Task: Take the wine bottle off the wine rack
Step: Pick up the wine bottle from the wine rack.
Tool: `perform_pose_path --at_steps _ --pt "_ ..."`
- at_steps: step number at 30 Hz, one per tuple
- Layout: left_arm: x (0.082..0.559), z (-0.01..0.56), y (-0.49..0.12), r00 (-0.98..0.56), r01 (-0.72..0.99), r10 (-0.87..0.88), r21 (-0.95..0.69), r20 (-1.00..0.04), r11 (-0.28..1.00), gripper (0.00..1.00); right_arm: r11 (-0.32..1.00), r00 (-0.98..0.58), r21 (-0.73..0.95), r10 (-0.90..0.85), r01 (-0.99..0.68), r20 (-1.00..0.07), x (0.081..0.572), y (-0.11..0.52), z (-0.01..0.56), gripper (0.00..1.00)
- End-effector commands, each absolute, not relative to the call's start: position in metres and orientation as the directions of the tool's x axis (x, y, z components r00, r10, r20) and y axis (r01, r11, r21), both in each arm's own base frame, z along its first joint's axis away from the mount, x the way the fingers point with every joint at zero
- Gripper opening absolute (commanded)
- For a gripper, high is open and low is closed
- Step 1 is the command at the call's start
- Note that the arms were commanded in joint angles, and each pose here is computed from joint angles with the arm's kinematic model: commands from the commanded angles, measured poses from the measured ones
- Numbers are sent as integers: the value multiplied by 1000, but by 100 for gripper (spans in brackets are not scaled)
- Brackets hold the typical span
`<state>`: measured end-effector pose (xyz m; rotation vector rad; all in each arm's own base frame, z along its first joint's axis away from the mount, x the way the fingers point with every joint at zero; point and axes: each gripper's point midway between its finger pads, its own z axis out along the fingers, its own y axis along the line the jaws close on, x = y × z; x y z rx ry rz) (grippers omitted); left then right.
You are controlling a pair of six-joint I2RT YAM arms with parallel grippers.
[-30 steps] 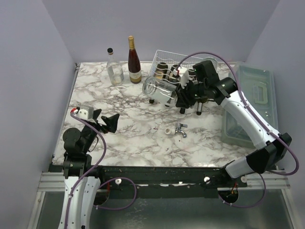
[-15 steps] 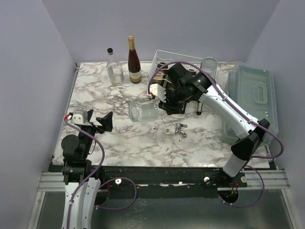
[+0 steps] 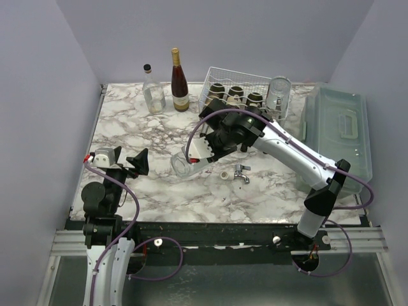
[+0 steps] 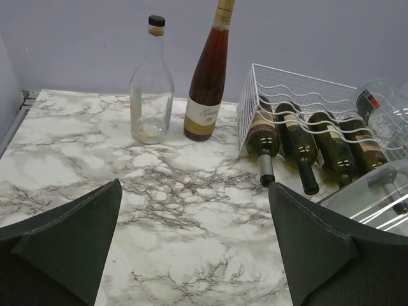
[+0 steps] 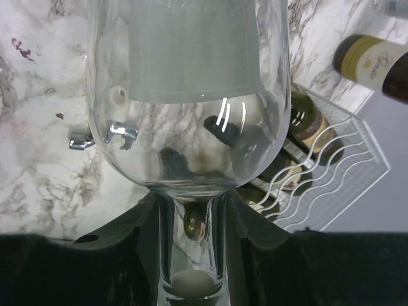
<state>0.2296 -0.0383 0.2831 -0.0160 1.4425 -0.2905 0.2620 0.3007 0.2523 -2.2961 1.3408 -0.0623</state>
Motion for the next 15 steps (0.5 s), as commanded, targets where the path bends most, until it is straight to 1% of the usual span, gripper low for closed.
perform_pose_path --at_steps 1,8,15 --pt "228 285 -34 122 171 -199 -177 -972 969 99 -500 666 -587 -741 -637 -91 272 319 296 0" --pt "227 286 -36 126 178 -200 -176 -972 968 99 -618 741 -606 -668 -501 68 272 327 302 0" --pt "226 287 -38 125 189 -201 -176 -971 966 99 -702 787 -599 -589 -386 183 270 337 305 0"
